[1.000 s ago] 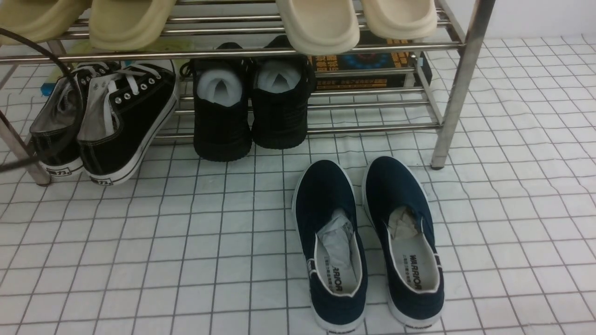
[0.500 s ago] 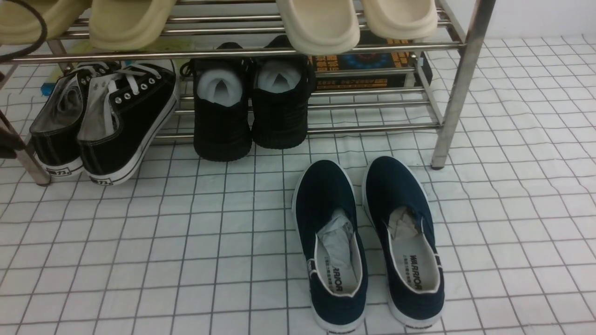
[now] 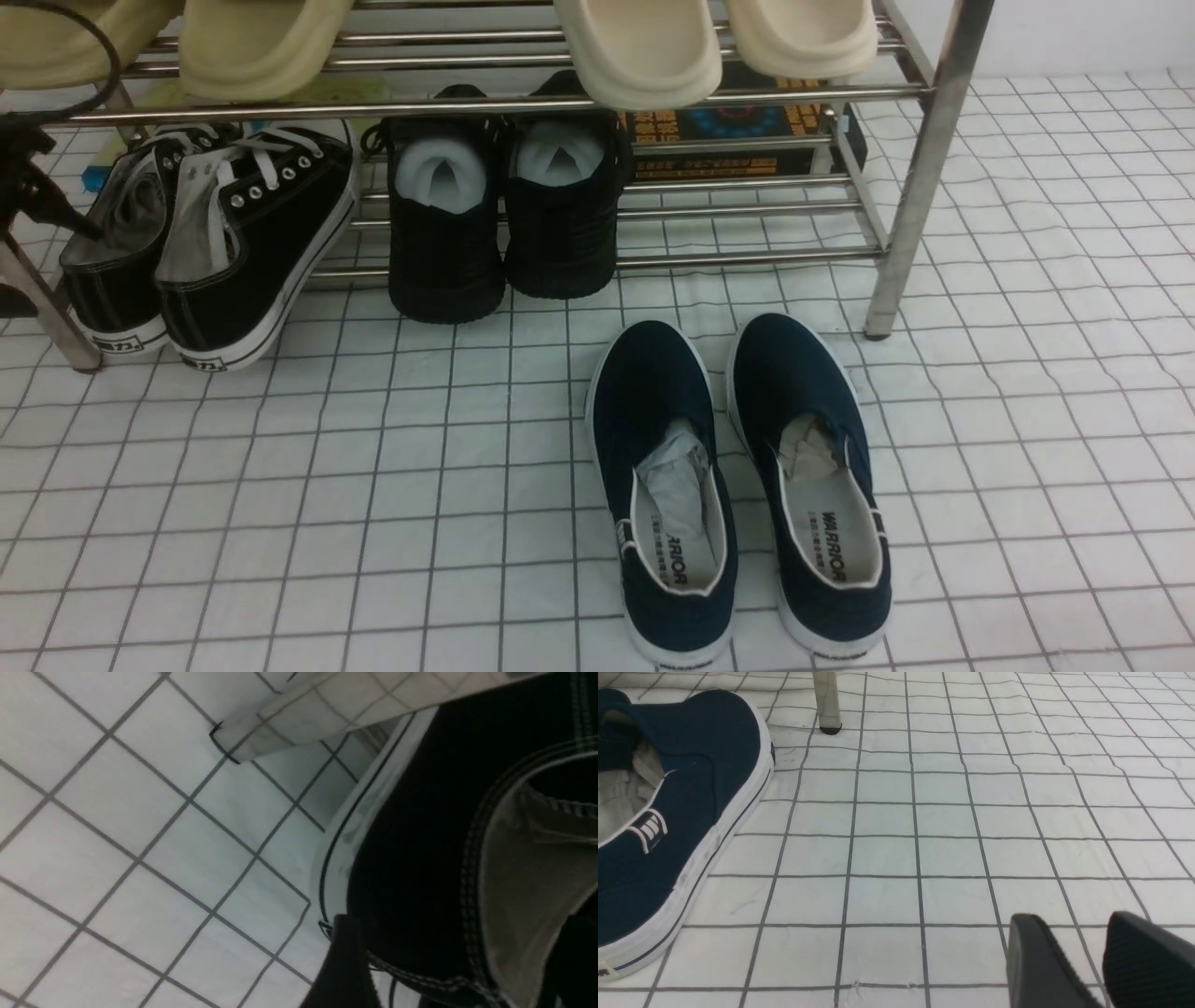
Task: Take the shoes off the shelf with your hand from the white checkered tablecloth.
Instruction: 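Grasp the leftmost shoe on the bottom shelf of the shoe rack with the left gripper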
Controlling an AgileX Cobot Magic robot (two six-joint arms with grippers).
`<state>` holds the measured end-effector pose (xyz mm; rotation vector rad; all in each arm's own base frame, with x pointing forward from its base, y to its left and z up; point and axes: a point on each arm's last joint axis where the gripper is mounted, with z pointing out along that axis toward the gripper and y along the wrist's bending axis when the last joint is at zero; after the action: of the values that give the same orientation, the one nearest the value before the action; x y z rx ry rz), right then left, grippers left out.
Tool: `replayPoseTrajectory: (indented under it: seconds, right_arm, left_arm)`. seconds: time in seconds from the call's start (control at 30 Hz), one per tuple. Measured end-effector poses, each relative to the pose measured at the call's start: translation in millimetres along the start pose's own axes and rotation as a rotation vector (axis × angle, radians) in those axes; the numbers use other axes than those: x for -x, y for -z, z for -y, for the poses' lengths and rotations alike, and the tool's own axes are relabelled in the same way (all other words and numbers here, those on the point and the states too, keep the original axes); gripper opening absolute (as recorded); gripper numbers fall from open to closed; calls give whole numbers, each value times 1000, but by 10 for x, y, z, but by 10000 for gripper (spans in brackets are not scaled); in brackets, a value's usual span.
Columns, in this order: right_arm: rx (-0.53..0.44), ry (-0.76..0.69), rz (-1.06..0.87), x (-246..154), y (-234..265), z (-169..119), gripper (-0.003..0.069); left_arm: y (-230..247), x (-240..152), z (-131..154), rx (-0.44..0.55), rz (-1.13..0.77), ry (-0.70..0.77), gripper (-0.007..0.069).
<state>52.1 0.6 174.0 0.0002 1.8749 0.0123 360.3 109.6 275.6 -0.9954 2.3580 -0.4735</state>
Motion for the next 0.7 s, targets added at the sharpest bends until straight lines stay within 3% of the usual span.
replayPoseTrajectory:
  seconds: [0.23,0.37,0.53,0.7]
  right_arm:
    - [0,0,0,0,0,0,239]
    - [0,0,0,0,0,0,239]
    - [0,-1,0,0,0,0,239]
    - [0,-1,0,0,0,0,239]
  left_arm:
    - [-199,35,-74,17,2,16,546]
    - [-291,50,-108,23,5,27,447]
    - [-297,54,-99,20,11,28,137]
    - [-248,11,-116,49,-33,0,27]
